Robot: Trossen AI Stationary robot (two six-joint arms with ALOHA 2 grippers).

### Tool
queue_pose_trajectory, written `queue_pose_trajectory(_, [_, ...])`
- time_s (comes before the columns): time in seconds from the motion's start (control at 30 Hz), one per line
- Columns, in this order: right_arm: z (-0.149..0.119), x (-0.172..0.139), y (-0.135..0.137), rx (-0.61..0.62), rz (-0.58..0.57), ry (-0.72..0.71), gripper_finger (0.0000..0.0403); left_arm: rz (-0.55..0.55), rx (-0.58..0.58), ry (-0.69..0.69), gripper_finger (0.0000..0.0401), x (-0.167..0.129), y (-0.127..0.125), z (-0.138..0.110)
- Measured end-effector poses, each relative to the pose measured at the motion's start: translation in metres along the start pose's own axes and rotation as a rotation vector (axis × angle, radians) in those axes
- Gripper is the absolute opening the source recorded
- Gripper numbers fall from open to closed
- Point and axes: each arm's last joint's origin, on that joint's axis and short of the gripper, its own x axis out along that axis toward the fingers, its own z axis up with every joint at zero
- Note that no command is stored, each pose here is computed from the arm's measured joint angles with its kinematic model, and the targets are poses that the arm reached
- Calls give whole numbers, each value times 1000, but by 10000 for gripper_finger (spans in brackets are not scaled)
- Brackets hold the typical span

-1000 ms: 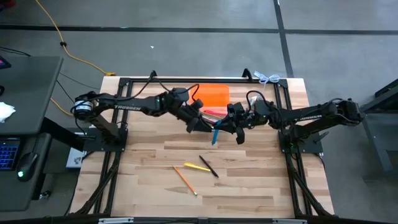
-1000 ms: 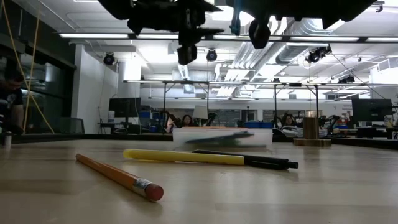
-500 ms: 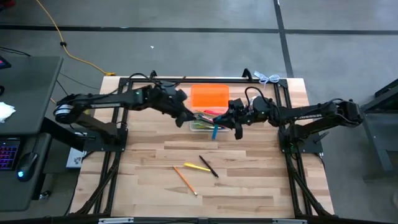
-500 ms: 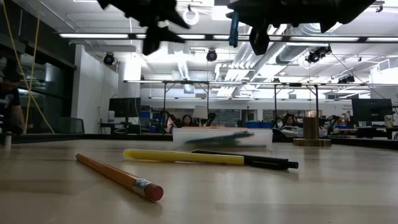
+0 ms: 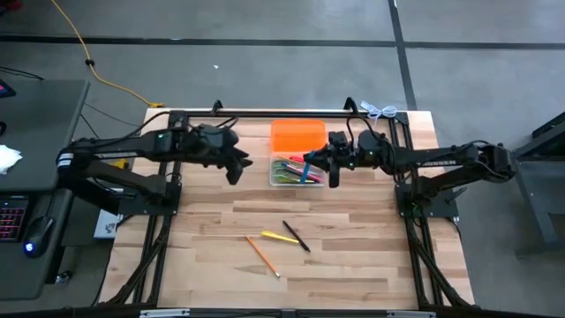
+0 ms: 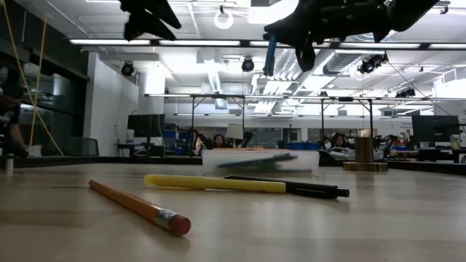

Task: Pick & place school supplies into a supply box
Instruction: Put the blue pen into the supply box

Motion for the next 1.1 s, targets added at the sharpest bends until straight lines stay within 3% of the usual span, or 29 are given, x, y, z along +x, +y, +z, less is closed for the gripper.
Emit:
queue_pose_trajectory(0.17, [4, 0, -5, 1, -40, 15, 17, 36, 28, -59, 179, -20, -6, -6])
queue_pose_trajectory(0.37, [32, 4, 2, -113, -149, 87, 17, 52, 49, -156, 179, -41, -13, -9])
queue_pose_trajectory(0.67, [71, 3, 16, -232, -261, 148, 17, 60, 101, -193, 179, -51, -21, -16])
queue_pose_trajectory(1.1, [60, 50, 2, -250, -284, 345, 17, -77, 25, -308, 179, -41, 13, -71])
